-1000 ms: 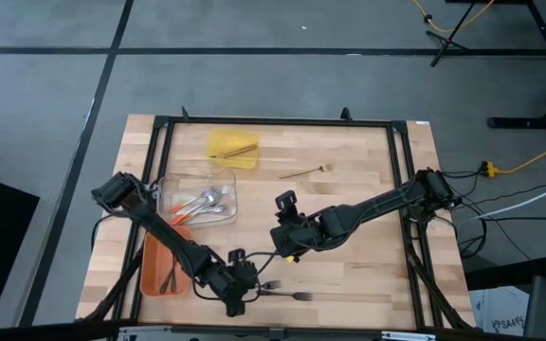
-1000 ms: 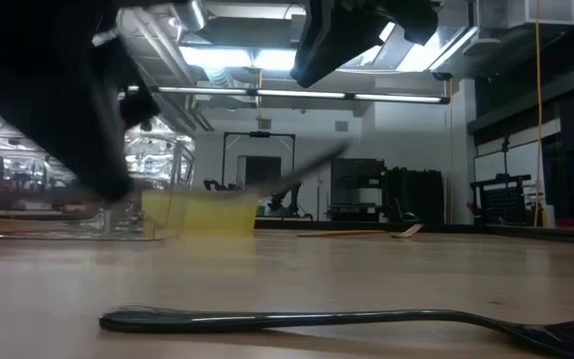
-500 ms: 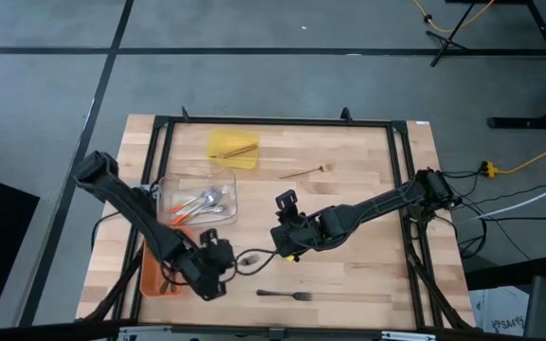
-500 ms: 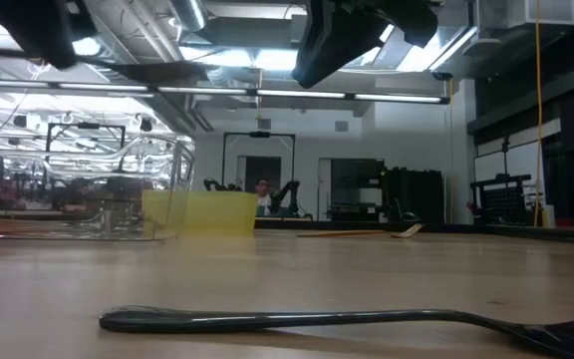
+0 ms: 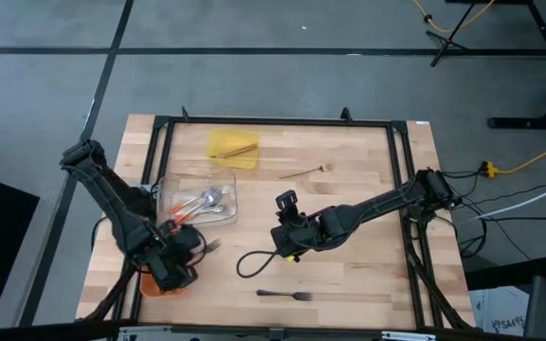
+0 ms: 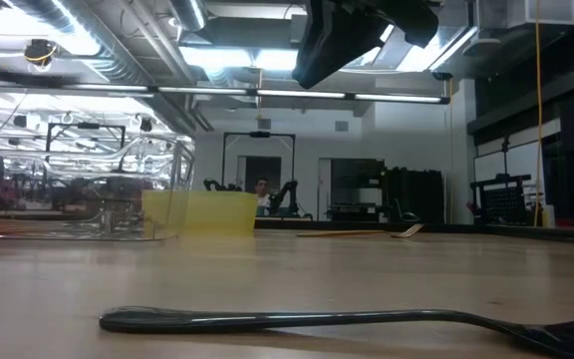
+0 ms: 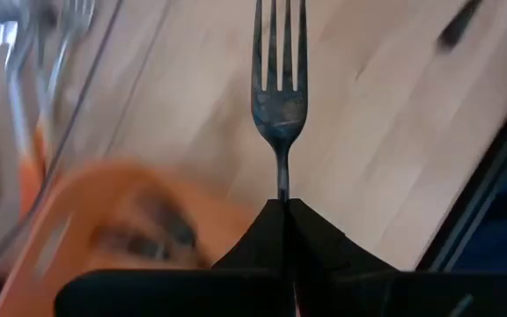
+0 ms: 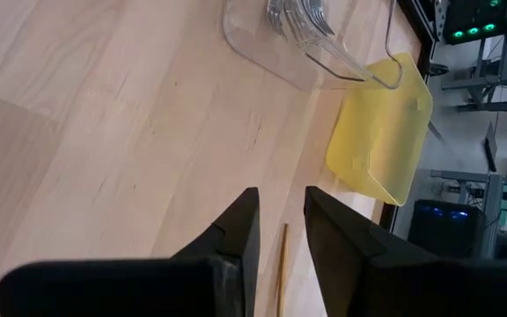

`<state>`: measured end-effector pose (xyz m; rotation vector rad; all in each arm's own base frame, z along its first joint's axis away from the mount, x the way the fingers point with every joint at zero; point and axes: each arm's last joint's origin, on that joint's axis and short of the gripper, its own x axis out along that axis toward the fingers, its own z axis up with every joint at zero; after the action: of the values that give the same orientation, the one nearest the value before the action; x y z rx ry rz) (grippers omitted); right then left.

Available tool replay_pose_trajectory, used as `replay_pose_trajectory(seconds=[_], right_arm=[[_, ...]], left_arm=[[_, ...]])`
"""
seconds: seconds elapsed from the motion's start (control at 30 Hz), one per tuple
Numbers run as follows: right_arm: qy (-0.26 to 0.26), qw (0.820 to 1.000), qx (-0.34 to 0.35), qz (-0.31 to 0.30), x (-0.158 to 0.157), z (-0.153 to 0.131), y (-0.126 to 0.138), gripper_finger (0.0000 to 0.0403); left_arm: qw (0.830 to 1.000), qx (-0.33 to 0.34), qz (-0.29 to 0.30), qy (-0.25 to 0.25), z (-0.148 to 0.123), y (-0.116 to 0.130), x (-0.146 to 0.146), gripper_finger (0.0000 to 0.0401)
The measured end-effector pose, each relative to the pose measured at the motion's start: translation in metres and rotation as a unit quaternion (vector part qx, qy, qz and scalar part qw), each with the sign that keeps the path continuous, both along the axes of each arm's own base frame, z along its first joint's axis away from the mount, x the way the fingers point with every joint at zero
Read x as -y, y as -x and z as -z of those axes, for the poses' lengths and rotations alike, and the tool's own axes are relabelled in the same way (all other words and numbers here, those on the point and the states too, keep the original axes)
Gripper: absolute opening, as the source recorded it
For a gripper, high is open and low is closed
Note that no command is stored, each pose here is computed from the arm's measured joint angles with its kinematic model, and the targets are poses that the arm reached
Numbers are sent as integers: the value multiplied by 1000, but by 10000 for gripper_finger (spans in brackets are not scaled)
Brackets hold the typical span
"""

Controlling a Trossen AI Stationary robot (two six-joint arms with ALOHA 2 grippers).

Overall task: Sort silverware by color (type)
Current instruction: Put the black fork into the orange bin

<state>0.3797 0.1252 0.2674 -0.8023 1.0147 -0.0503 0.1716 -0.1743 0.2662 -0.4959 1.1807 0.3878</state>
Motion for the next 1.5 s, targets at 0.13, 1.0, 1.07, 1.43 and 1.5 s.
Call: replay_pose_trajectory(seconds=[0.13, 1.0, 1.07, 1.43, 1.5], right_arm=[[0, 1000, 1, 0, 0, 0, 0, 85], [-3, 1000, 3, -1, 0, 0, -1, 85], [-3, 1000, 3, -1, 0, 0, -1, 85], [-3, 1000, 4, -1, 0, 0, -1, 85], [-3, 1000, 4, -1, 0, 0, -1, 85]], left_arm=[[998, -57, -16, 17, 2, 15, 4, 0], [955, -124, -269, -1, 29, 34, 28, 0], [954, -127, -270, -10, 35, 32, 31, 1], [946, -157, -277, -67, 73, 21, 47, 5], [944, -159, -278, -75, 78, 20, 49, 6]])
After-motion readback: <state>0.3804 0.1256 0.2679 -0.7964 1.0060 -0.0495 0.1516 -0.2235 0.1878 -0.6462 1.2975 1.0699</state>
